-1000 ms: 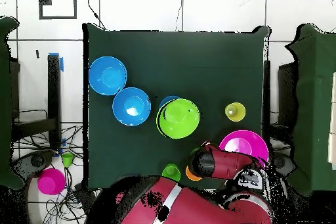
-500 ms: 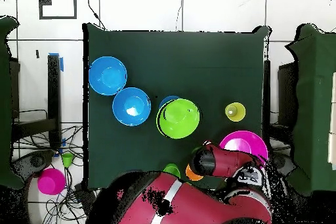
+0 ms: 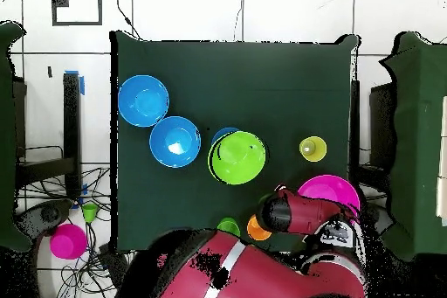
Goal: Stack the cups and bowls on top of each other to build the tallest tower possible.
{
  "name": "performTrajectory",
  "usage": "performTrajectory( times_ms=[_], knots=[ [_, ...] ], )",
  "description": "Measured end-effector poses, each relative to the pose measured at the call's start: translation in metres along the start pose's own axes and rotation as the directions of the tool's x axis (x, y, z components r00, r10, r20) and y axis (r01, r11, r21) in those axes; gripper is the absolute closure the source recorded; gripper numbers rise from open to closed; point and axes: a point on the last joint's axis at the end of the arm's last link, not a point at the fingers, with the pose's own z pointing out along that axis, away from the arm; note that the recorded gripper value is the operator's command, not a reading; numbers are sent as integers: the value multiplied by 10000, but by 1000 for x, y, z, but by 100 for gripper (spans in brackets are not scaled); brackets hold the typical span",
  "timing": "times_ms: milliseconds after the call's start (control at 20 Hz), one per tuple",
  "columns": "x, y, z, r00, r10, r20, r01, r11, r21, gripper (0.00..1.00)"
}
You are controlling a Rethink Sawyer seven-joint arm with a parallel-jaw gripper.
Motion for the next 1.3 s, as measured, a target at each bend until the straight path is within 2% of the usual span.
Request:
performTrajectory(
  times_ms=[300, 500, 700, 1000, 1050, 1300],
  knots=[
    [-12, -6, -8, 9997, 149, 219, -147, 9998, -93, 100],
    [-30, -9, -23, 9981, 451, 417, -441, 9987, -250, 100],
    [-45, -12, -43, 9968, 718, 348, -709, 9972, -251, 100],
    [-54, -12, -77, 9945, 932, -478, -929, 9956, 85, 100],
    [-54, -12, -87, 9918, 959, -840, -942, 9952, 249, 100],
    [-53, -5, -108, 9828, 932, -1593, -863, 9950, 499, 100]
  ],
)
